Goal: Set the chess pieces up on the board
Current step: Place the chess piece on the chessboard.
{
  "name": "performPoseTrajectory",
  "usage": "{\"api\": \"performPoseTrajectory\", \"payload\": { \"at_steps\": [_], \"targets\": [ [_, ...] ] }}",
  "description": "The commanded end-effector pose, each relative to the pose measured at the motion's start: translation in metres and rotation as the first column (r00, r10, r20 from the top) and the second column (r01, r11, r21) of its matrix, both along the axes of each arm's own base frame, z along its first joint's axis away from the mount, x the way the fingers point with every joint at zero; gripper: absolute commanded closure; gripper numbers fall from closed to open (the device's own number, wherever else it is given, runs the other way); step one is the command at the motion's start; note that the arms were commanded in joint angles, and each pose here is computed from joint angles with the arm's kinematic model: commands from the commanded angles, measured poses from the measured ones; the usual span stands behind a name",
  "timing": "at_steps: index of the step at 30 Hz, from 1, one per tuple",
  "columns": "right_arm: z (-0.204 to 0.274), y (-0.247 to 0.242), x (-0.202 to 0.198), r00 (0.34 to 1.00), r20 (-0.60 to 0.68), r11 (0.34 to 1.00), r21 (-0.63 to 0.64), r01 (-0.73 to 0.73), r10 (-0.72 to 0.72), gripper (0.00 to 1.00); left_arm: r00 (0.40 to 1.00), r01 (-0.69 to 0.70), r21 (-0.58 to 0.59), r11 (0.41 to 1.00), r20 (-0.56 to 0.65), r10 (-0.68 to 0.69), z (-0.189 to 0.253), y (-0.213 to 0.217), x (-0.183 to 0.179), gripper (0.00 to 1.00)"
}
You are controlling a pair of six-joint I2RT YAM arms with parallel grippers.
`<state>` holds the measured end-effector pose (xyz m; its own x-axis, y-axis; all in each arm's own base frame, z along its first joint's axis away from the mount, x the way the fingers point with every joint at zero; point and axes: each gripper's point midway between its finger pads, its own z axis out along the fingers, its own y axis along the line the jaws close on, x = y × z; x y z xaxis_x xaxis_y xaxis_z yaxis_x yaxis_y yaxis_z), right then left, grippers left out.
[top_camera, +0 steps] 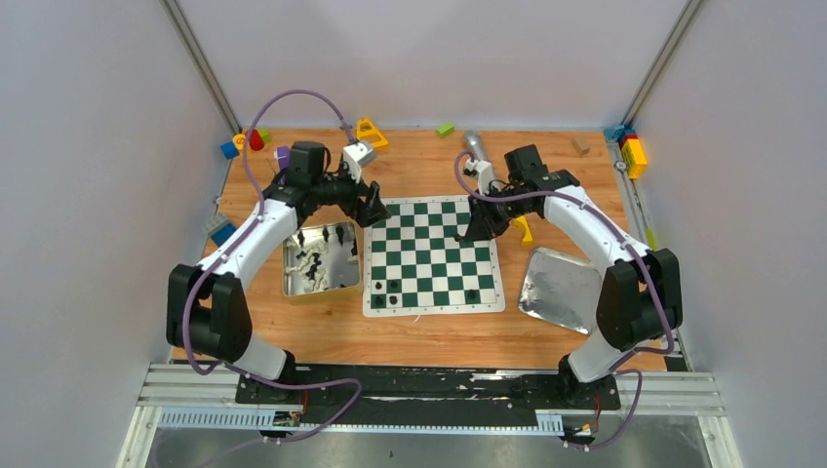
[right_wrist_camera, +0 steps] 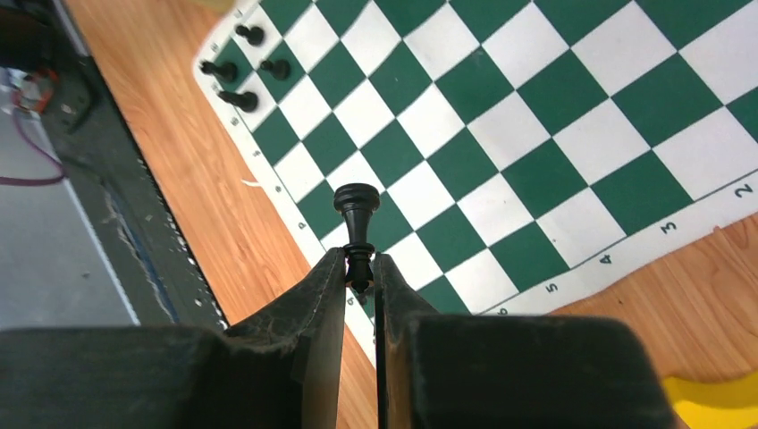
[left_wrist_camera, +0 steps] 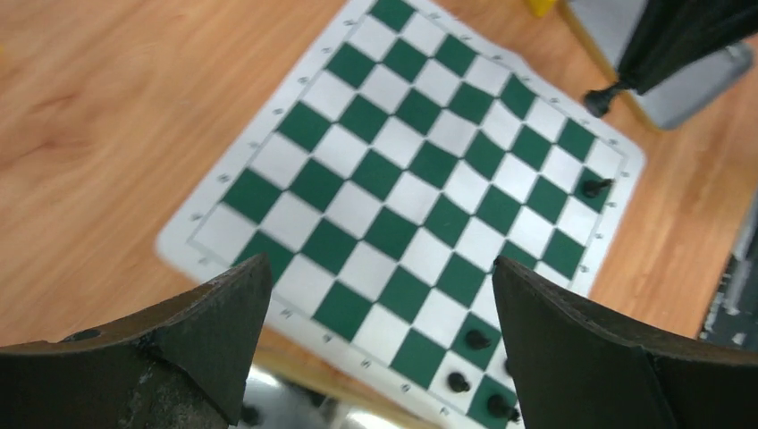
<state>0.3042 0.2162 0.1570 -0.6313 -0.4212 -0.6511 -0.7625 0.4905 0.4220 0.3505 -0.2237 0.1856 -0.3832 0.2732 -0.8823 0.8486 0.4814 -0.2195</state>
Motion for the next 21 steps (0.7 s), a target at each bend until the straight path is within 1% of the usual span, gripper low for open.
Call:
{"api": "performPoseTrajectory", "payload": {
  "at_steps": [1,2,3,4,7,8,9,10,11,13,18,21],
  "targets": [
    [0.007,-0.008,-0.008,0.99,0.123,0.98,-0.194,-0.039,0.064,0.98,0.991,-0.128,0.227,0.966,0.065,0.117,0.016,0.054,-0.001,0.0],
    [0.005,-0.006,-0.012,0.989,0.125,0.974,-0.221,-0.051,0.08,0.98,0.985,-0.171,0.27,0.948,0.082,0.154,0.018,0.067,0.001,0.0],
    [0.003,-0.002,-0.016,0.985,0.134,0.966,-0.25,-0.068,0.105,0.98,0.983,-0.179,0.3,0.937,0.081,0.162,0.018,0.074,-0.003,0.0],
    [0.0,0.003,-0.021,0.982,0.136,0.956,-0.278,-0.09,0.132,0.98,0.974,-0.225,0.324,0.919,0.109,0.2,0.022,0.085,-0.002,0.0],
    [-0.012,0.013,-0.036,0.971,0.114,0.918,-0.365,-0.154,0.208,0.99,0.95,-0.31,0.37,0.876,0.161,0.268,0.026,0.107,-0.011,0.0],
    [-0.016,0.018,-0.042,0.965,0.107,0.9,-0.398,-0.177,0.238,0.99,0.939,-0.344,0.402,0.849,0.171,0.299,0.022,0.117,-0.013,0.0],
    [-0.021,0.02,-0.047,0.961,0.091,0.882,-0.426,-0.199,0.261,0.99,0.922,-0.385,0.419,0.822,0.206,0.327,0.027,0.126,-0.015,0.0],
    [-0.025,0.022,-0.051,0.955,0.079,0.864,-0.452,-0.222,0.286,1.0,0.918,-0.396,0.433,0.81,0.21,0.337,0.025,0.131,-0.018,0.0],
    [-0.031,0.024,-0.056,0.948,0.061,0.842,-0.479,-0.246,0.312,1.0,0.903,-0.427,0.438,0.791,0.241,0.355,0.031,0.138,-0.02,0.0],
    [-0.04,0.028,-0.062,0.933,0.034,0.799,-0.529,-0.287,0.358,1.0,0.893,-0.45,0.447,0.773,0.258,0.37,0.033,0.145,-0.027,0.0],
    [-0.057,0.031,-0.072,0.896,-0.053,0.686,-0.624,-0.374,0.441,1.0,0.885,-0.465,0.461,0.756,0.265,0.383,0.038,0.155,-0.038,0.0],
    [-0.064,0.033,-0.073,0.88,-0.084,0.642,-0.652,-0.403,0.468,1.0,0.883,-0.469,0.454,0.757,0.253,0.395,0.04,0.159,-0.039,0.0]
  ]
}}
